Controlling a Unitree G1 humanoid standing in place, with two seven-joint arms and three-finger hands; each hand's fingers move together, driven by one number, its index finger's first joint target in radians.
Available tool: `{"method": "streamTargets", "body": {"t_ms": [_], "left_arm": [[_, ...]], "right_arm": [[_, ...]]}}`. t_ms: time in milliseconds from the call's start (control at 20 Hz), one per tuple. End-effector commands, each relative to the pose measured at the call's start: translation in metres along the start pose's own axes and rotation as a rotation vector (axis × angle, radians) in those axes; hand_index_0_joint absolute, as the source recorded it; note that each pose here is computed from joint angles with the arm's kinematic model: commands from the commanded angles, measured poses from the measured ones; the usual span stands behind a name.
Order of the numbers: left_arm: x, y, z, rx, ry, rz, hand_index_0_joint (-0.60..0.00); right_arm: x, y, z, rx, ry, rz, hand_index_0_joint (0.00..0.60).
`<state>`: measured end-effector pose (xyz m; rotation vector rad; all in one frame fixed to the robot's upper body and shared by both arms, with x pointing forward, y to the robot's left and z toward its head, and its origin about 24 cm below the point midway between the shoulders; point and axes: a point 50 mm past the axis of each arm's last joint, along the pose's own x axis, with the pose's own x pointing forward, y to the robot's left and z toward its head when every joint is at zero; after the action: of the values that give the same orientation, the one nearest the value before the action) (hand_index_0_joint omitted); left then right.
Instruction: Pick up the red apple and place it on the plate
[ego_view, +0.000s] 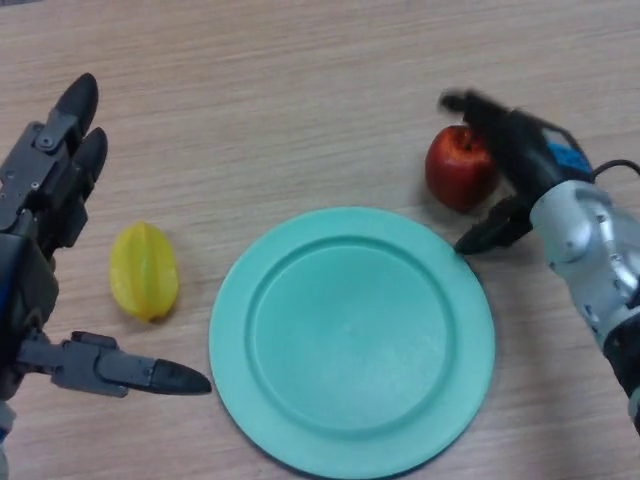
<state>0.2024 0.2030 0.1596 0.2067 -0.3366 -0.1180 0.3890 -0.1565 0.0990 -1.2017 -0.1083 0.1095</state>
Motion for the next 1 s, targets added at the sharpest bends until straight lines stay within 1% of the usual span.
{"method": "streamTargets", "body": {"t_ms": [50,150,200,250,300,350,400,450,500,550,600,650,700,750,800,850,900,950,1000], "left_arm": [[-0.007,0.014,0.032,0.089,-0.222,0.045,0.0],[-0.009,0.013,0.031,0.087,-0.222,0.051,0.0],[-0.01,0.011,0.031,0.082,-0.225,0.051,0.0],[-0.011,0.011,0.031,0.077,-0.221,0.049,0.0],[-0.011,0.01,0.031,0.073,-0.219,0.045,0.0],[-0.01,0.009,0.031,0.071,-0.22,0.043,0.0],[-0.009,0.01,0.032,0.065,-0.221,0.044,0.0],[-0.009,0.01,0.032,0.064,-0.223,0.046,0.0],[-0.007,0.011,0.033,0.059,-0.224,0.052,0.0],[-0.006,0.012,0.034,0.06,-0.226,0.058,0.0],[-0.004,0.013,0.035,0.055,-0.228,0.072,0.0],[-0.003,0.014,0.036,0.055,-0.236,0.078,0.0],[-0.002,0.016,0.038,0.053,-0.255,0.089,0.0],[-0.003,0.017,0.039,0.053,-0.27,0.099,0.0],[-0.003,0.018,0.04,0.051,-0.295,0.124,0.0],[-0.004,0.019,0.04,0.049,-0.303,0.14,0.0],[-0.005,0.021,0.04,0.046,-0.311,0.159,0.0],[-0.005,0.021,0.041,0.044,-0.31,0.161,0.0],[-0.006,0.022,0.041,0.037,-0.312,0.166,0.0]], "right_arm": [[0.014,-0.046,0.02,-0.009,-0.11,-0.187,0.6],[0.014,-0.052,0.023,0.017,-0.139,-0.221,0.6],[0.014,-0.06,0.026,0.025,-0.165,-0.271,0.6],[0.013,-0.066,0.028,0.038,-0.189,-0.3,0.6],[0.01,-0.074,0.035,0.067,-0.25,-0.339,0.6],[0.005,-0.075,0.041,0.082,-0.303,-0.349,0.6],[-0.004,-0.075,0.05,0.11,-0.384,-0.346,0.6],[-0.011,-0.074,0.057,0.113,-0.428,-0.339,0.6],[-0.024,-0.067,0.072,0.081,-0.519,-0.322,0.6],[-0.031,-0.058,0.08,0.048,-0.571,-0.284,0.6],[-0.042,-0.044,0.095,0.003,-0.645,-0.242,0.6],[-0.047,-0.036,0.101,-0.006,-0.67,-0.223,0.6],[-0.053,-0.025,0.11,-0.054,-0.692,-0.207,0.6],[-0.056,-0.013,0.111,-0.086,-0.698,-0.168,0.6],[-0.06,0.004,0.114,-0.107,-0.7,-0.121,0.6],[-0.062,0.014,0.114,-0.127,-0.694,-0.078,0.6],[-0.066,0.03,0.116,-0.151,-0.698,0.006,0.6],[-0.069,0.036,0.118,-0.122,-0.701,0.052,0.6],[-0.074,0.041,0.121,-0.026,-0.701,0.107,0.6]]}}
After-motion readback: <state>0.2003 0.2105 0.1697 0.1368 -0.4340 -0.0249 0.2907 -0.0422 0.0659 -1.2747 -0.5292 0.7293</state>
